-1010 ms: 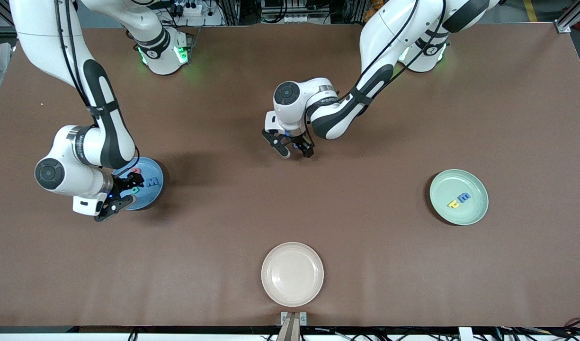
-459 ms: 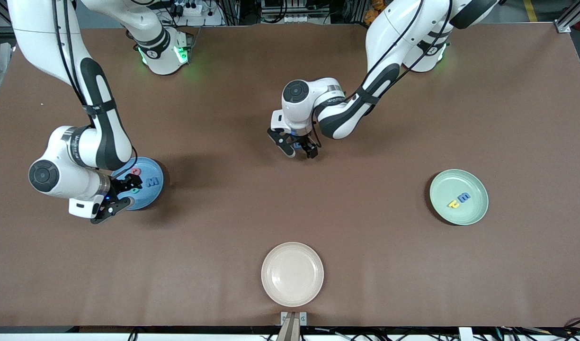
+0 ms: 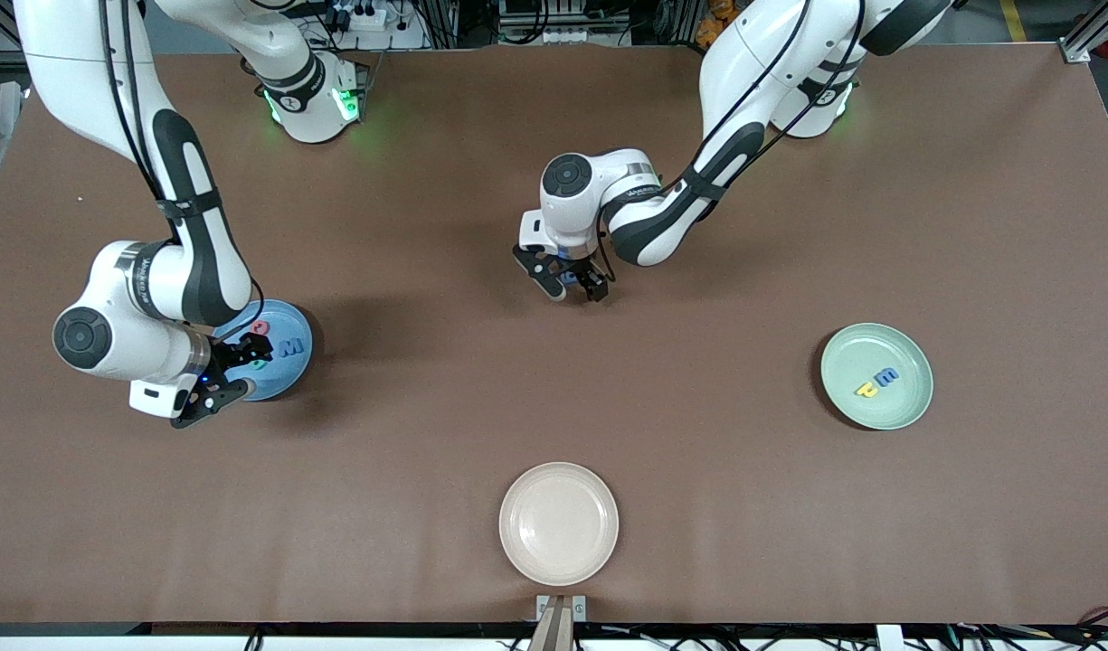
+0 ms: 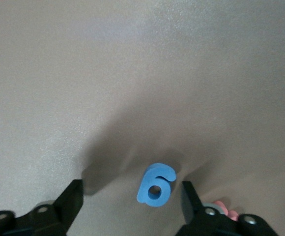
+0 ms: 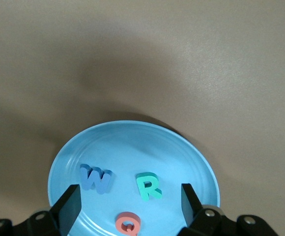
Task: Sort uppercase to blue plate, lowercase to green plate
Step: 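Lower the left gripper onto the blue 6 and close it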
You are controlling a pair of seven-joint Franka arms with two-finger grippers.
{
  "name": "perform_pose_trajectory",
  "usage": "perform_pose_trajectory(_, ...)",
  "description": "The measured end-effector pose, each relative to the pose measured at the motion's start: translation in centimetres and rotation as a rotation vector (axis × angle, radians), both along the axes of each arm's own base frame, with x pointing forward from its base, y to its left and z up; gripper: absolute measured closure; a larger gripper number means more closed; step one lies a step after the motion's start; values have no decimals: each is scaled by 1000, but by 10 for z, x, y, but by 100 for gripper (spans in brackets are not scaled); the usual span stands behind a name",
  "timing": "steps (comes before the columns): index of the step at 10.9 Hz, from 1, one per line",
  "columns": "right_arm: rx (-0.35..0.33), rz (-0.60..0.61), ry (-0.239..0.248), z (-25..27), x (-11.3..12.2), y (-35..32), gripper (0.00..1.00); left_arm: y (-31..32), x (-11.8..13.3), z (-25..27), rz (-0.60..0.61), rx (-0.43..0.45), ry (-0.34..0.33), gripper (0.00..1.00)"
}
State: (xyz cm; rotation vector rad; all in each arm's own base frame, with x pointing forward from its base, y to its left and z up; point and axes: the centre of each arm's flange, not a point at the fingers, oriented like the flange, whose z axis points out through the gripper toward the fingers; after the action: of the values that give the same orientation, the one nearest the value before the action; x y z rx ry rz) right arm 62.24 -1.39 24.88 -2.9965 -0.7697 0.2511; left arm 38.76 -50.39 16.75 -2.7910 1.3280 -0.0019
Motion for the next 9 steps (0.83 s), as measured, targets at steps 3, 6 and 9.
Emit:
perform_pose_trajectory(3,2,-5,12,4,2,2,9,0,-1,0,-1,-1,0,19)
perform_pose_trajectory(6,6,-4,26,13,6,5,9,-1,-2,1,-3,-4,0,24)
perform_pose_trajectory(9,7,-4,29,14,6,5,9,-2,-3,2,-5,-6,1,30)
